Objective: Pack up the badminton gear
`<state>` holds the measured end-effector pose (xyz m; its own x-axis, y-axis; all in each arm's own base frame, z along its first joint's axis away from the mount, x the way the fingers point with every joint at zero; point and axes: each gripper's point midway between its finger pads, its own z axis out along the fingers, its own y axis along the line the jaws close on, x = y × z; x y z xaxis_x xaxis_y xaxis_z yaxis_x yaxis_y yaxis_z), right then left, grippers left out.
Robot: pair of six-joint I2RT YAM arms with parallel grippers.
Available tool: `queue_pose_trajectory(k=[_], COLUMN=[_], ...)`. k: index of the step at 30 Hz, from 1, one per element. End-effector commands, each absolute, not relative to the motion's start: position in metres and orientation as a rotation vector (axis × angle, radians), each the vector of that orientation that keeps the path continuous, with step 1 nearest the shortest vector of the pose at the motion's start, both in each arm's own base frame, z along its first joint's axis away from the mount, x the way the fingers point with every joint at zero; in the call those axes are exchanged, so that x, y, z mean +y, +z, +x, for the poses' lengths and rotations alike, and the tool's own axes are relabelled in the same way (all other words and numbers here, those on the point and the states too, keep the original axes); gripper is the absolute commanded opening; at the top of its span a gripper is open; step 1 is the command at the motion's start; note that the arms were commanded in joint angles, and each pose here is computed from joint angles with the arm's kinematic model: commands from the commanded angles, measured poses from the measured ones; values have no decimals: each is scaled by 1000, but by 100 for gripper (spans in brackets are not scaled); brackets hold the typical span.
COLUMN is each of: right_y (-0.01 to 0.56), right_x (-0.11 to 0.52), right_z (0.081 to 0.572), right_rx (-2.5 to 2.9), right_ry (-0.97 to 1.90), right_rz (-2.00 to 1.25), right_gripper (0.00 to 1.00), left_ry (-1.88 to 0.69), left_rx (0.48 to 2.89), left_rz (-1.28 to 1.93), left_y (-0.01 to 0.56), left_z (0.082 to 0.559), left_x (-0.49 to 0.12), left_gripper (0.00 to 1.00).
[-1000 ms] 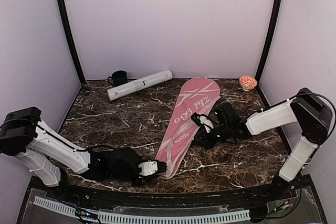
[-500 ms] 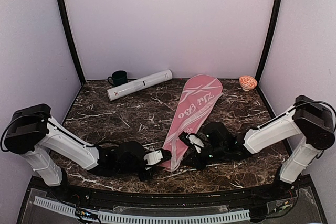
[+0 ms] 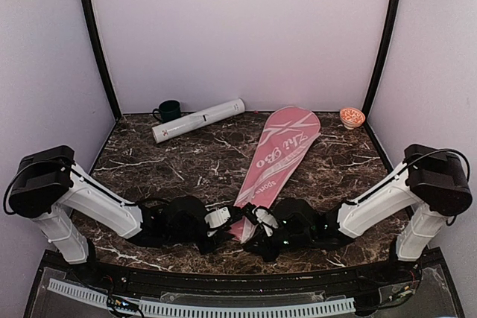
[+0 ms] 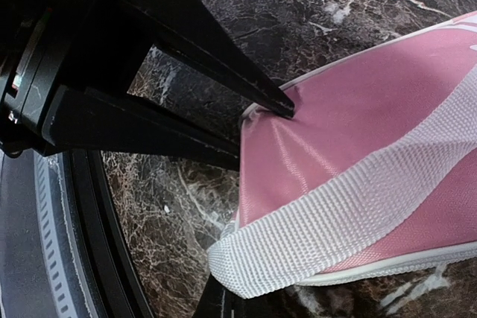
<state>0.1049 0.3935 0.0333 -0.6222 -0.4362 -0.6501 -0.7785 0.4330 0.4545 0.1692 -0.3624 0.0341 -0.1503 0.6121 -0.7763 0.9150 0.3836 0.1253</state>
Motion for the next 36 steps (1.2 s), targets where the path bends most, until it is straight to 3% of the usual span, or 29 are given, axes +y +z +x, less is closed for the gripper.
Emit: queue_pose_trajectory(k=[1,7,16,20,24,28,36], right_y=[52,46,62,84,101,116,132], right_x=[417,412,394,373,349,320,248], right_z=[72,76,84,102,129,169,262], right_rx=[2186,2210,2204,2186,2198,2210,2231], right_ry=[1228,1174,1115,1126,1149,1110,879], right_rz=[-1082,-1080,-1046,-967,-859,-668,-207], right_gripper=[0,2,36,43,58,61,59], left_ry=[-487,-578,-656,-709,-732,-717,-833], left_rx=[1908,1850,1833,1834,1813,1815,2043], left_rz=[1253,1344,1521,1513,1470,1308,999], left_y=[35,44,41,51,70,106,138], left_z=[179,160,124,114,113,143,242], left_x=[-359,-363,-365,-357,-348,-352,-414], left_gripper=[24,24,24,38,48,55,52])
